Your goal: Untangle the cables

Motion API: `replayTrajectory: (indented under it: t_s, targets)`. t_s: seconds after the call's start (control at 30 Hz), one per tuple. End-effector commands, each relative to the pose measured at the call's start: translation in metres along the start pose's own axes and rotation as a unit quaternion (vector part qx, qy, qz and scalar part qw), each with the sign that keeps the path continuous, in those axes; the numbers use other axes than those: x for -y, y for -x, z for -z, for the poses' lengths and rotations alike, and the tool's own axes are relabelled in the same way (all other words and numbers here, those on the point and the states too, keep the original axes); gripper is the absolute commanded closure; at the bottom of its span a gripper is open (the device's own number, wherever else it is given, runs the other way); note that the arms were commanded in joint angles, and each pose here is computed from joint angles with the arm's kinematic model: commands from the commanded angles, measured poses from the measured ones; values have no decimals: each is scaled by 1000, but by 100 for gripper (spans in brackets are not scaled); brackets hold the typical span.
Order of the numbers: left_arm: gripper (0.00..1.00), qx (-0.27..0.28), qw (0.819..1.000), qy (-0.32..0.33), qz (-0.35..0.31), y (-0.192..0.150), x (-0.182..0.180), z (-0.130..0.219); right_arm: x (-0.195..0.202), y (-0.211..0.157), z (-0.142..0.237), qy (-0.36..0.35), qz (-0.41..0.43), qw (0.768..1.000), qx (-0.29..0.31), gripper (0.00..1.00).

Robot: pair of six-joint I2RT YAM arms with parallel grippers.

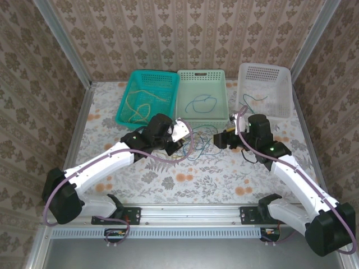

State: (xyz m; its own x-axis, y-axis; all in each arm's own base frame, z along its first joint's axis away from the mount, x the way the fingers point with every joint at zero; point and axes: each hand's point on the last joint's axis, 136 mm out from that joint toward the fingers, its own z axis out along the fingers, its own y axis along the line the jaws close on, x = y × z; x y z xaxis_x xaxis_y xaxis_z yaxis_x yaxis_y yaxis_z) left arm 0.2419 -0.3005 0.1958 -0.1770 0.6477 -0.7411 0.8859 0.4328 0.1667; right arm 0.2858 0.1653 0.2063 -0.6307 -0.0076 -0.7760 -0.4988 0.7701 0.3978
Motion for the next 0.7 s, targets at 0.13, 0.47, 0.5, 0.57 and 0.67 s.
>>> replayTrajectory:
  t_s: [0.13, 0.47, 0.5, 0.57, 0.67]
  targets:
    - [100, 35, 999, -41, 0, 12, 13, 8, -29, 4, 4, 93, 28, 995, -17, 29]
    - [98, 31, 999, -38, 18, 7, 9, 4, -41, 8, 4, 130, 33, 991, -14, 95]
    - [93, 29, 999, -32, 24, 6, 5, 3, -43, 9, 6, 133, 35, 990, -13, 98]
    - [71, 24, 999, -11, 35, 4, -4, 2, -45, 10, 9, 133, 40, 990, -11, 100]
    - [34, 11, 998, 42, 44, 1, -23, 2, -35, 12, 12, 95, 45, 994, -11, 100]
